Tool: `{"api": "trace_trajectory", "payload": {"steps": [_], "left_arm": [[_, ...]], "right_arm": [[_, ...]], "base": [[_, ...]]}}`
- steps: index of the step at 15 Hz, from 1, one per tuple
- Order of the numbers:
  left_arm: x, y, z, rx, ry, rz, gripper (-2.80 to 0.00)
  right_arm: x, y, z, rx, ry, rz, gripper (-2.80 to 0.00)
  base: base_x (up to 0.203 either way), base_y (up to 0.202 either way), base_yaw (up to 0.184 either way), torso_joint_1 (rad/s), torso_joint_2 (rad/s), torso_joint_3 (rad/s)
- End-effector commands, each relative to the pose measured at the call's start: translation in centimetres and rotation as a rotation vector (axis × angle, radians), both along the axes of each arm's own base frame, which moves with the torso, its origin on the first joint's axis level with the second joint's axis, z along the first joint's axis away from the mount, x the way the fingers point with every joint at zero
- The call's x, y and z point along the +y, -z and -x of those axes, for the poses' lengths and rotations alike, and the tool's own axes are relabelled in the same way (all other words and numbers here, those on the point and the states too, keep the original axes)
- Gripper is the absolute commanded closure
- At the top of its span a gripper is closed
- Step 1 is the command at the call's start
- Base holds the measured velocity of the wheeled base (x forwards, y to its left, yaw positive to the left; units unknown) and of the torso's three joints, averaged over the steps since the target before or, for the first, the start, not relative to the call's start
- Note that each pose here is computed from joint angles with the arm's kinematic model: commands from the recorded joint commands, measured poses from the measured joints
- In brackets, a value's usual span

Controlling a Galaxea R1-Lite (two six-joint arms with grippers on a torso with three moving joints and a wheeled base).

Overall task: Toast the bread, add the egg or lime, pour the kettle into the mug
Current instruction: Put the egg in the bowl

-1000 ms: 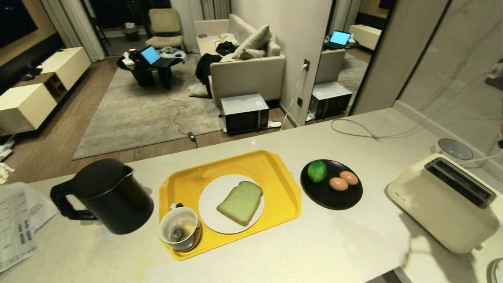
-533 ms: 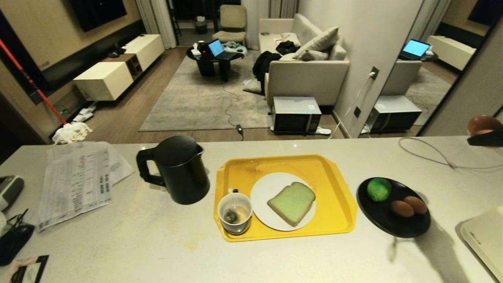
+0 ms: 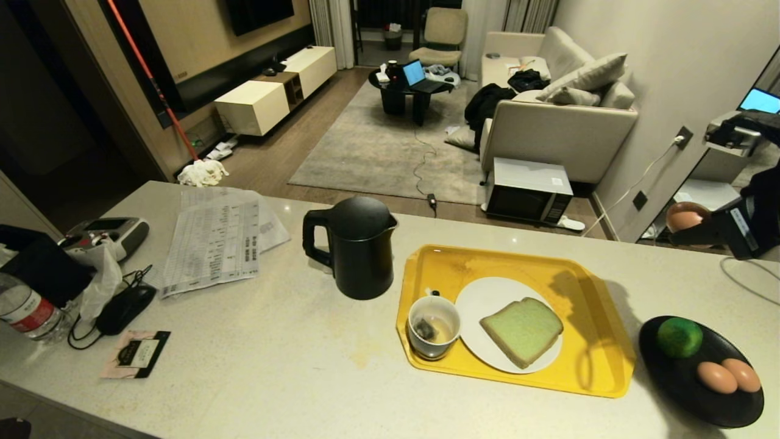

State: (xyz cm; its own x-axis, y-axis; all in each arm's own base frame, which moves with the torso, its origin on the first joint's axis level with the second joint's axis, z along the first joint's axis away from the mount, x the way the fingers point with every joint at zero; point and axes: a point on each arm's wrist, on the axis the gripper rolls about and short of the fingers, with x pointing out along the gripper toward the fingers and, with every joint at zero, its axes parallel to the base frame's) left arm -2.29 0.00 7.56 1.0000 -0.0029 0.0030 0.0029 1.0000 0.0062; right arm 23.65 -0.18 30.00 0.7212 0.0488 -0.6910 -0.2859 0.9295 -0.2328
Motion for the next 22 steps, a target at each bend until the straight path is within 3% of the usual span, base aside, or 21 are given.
{"api": "trace_trajectory", "payload": {"steps": [1, 4, 16, 22], "left_arm": [[0.0, 0.0, 0.0, 0.0, 0.0, 0.0, 0.0], [0.0, 0.0, 0.0, 0.0, -0.001, 0.0, 0.0], [0.0, 0.0, 0.0, 0.0, -0.001, 0.0, 0.0], [0.0, 0.0, 0.0, 0.0, 0.0, 0.0, 0.0]], "right_arm": [[0.4, 1.5, -1.6, 0.063, -0.012, 0.009, 0.0], [1.3, 3.0, -2.6, 0.122, -0.042, 0.015, 0.0], [7.0, 10.6, -7.2, 0.373, -0.15, 0.16, 0.0], [9.2, 13.8, -8.6, 0.443, -0.189, 0.197, 0.0]], "base": [[0.0, 0.0, 0.0, 0.0, 0.0, 0.0], [0.0, 0.0, 0.0, 0.0, 0.0, 0.0], [0.0, 0.0, 0.0, 0.0, 0.0, 0.0], [0.0, 0.0, 0.0, 0.0, 0.0, 0.0]]}}
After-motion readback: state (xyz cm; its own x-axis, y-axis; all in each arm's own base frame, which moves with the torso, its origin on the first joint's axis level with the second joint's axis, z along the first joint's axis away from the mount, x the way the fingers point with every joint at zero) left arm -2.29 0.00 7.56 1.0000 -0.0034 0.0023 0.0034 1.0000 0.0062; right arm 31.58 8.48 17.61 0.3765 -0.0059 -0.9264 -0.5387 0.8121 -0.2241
